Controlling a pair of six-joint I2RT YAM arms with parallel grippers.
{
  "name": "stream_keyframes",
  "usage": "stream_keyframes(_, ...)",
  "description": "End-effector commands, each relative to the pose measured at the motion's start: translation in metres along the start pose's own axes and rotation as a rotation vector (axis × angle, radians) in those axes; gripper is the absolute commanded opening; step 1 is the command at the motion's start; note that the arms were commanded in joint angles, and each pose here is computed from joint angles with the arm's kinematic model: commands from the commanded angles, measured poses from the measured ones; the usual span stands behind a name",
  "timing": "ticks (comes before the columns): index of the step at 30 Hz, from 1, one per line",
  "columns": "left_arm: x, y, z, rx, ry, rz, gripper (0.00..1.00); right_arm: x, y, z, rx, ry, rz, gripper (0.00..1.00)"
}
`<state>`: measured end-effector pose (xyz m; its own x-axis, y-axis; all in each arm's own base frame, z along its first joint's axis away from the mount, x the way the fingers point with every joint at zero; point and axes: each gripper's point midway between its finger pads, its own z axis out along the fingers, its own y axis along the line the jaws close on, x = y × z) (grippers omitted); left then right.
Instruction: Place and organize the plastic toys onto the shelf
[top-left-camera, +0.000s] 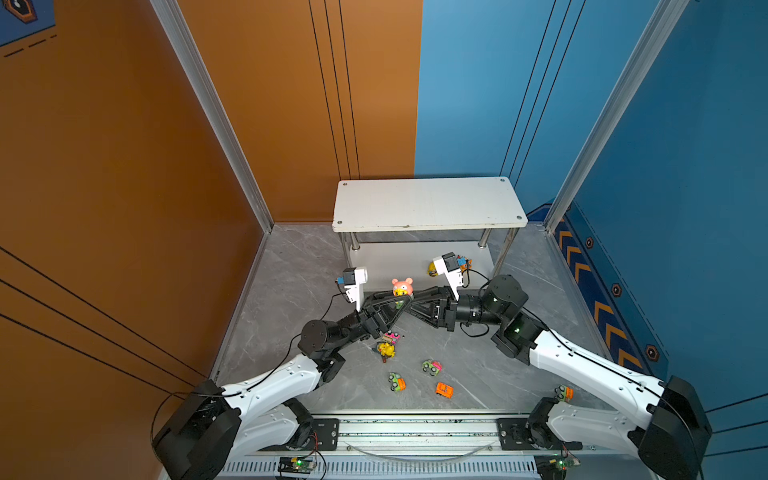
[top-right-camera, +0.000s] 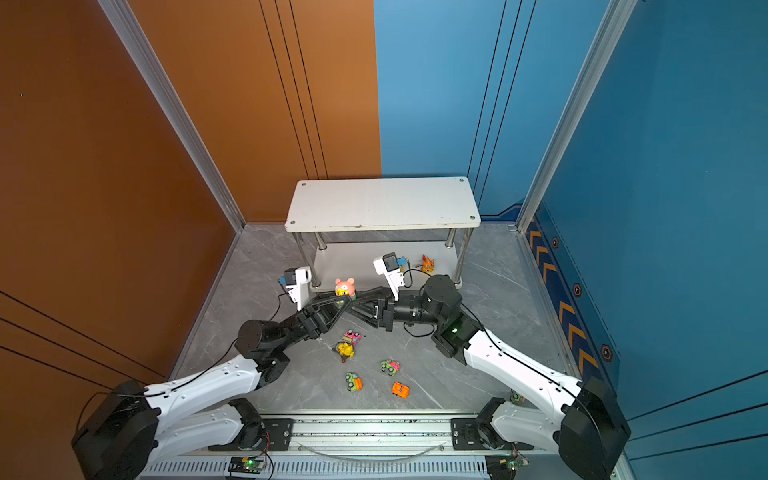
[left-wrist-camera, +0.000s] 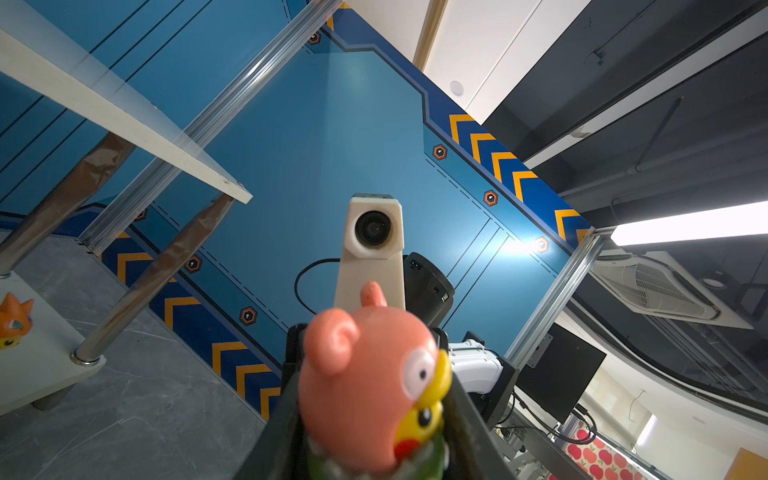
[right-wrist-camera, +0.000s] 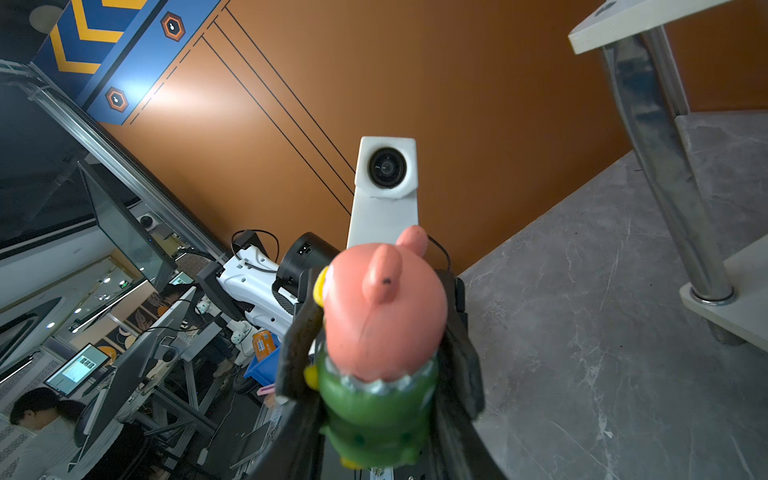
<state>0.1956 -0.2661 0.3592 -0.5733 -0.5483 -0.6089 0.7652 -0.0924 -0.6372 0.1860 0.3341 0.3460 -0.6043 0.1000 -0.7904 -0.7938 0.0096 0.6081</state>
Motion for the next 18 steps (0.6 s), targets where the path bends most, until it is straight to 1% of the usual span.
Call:
stream_keyframes(1, -0.008, -0.015, 0.0, 0.034, -0.012, 0.062, 0.12, -0.005, 0.016, 0.001, -0.023, 0.025, -0.06, 0.0)
stream_keyframes(2, -0.008, -0.013, 0.0, 0.016, -0.005, 0.078, 0.09, -0.001, 0.013, 0.002, 0.011, 0.051, -0.071, 0.0)
stream_keyframes(3, -0.007, -0.011, 0.0, -0.002, 0.004, 0.097, 0.05, 0.005, 0.011, 0.002, 0.042, 0.078, -0.094, 0.03)
stream_keyframes(5, -0.004, -0.008, -0.002, -0.048, 0.03, 0.164, 0.0, 0.023, 0.005, 0.002, 0.133, 0.162, -0.138, 0.11)
stream_keyframes(8, -0.006, -0.002, -0.009, -0.126, 0.034, 0.235, 0.0, 0.039, 0.001, -0.003, 0.203, 0.239, -0.164, 0.18)
stream_keyframes(9, -0.008, -0.003, -0.011, -0.139, 0.027, 0.258, 0.0, 0.042, -0.002, -0.005, 0.218, 0.251, -0.159, 0.22)
stream_keyframes(10, -0.008, -0.001, -0.012, -0.16, 0.032, 0.278, 0.0, 0.046, -0.006, -0.007, 0.237, 0.265, -0.153, 0.3)
stream_keyframes(13, -0.01, 0.009, -0.019, -0.245, 0.037, 0.325, 0.0, 0.056, -0.017, -0.017, 0.298, 0.274, -0.13, 0.44)
stream_keyframes(14, -0.011, 0.013, -0.021, -0.274, 0.036, 0.343, 0.0, 0.058, -0.02, -0.019, 0.315, 0.274, -0.121, 0.47)
stream_keyframes(17, -0.01, 0.023, -0.026, -0.345, 0.046, 0.407, 0.0, 0.059, -0.026, -0.024, 0.352, 0.258, -0.099, 0.48)
stream_keyframes(18, -0.01, 0.025, -0.028, -0.361, 0.04, 0.414, 0.0, 0.059, -0.025, -0.025, 0.347, 0.252, -0.096, 0.46)
